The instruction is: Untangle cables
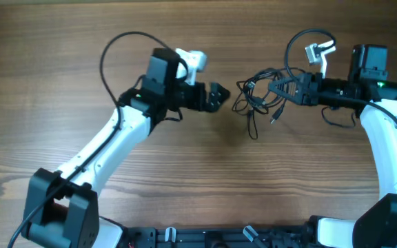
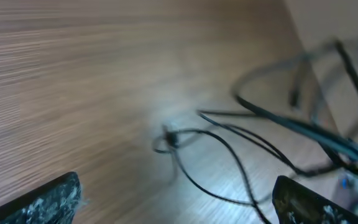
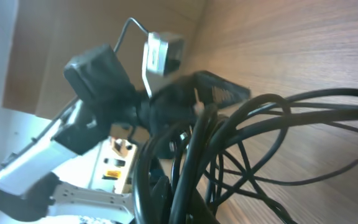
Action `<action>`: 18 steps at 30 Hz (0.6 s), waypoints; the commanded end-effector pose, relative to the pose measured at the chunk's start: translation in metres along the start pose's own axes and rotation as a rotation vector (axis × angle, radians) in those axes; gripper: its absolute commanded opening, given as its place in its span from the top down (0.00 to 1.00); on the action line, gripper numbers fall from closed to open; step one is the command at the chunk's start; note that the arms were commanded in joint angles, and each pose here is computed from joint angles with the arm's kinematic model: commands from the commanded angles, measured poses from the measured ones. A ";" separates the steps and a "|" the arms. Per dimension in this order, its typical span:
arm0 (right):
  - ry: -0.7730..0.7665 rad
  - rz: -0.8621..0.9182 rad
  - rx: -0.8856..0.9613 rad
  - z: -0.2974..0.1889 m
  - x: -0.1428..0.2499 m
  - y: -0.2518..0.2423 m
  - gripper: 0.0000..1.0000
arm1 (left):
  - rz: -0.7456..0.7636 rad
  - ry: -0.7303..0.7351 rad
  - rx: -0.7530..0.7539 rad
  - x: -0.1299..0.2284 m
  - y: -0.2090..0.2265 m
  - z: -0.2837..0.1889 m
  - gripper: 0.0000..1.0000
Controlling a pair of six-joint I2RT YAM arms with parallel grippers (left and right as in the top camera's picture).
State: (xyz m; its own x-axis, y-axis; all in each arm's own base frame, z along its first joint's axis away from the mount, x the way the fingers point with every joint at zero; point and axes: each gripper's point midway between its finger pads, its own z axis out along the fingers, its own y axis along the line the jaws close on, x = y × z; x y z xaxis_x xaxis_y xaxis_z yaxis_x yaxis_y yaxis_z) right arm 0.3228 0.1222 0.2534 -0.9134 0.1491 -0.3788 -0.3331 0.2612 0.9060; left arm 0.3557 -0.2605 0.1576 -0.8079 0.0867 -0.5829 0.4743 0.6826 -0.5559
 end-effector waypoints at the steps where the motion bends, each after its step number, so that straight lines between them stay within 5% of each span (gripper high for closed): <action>1: 0.022 0.142 -0.179 -0.003 -0.004 0.033 0.91 | 0.163 0.001 0.047 0.004 -0.028 0.011 0.00; 5: 0.062 0.276 -0.258 -0.006 -0.006 0.047 0.91 | 0.153 -0.149 -0.069 -0.025 -0.032 0.018 0.00; 9: 0.069 0.323 -0.258 -0.006 -0.004 0.047 0.95 | 0.019 -0.405 -0.350 -0.065 -0.004 0.003 0.00; 14: 0.072 0.366 -0.258 -0.006 -0.001 0.047 0.96 | -0.449 -0.591 -0.743 -0.047 0.086 -0.044 0.00; 18: 0.068 0.333 -0.258 -0.006 -0.001 0.047 0.95 | -0.732 -0.611 -0.809 -0.027 0.133 -0.065 0.00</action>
State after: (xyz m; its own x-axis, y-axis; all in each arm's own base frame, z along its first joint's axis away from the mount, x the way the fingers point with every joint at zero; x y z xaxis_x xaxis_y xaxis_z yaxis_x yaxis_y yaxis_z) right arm 0.3125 0.1276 0.2861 -0.9883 0.1515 -0.0182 -0.0165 0.0127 0.9998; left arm 0.4103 -0.1688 0.1476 -0.5560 -0.4936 -0.6687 -0.3194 0.8697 -0.3764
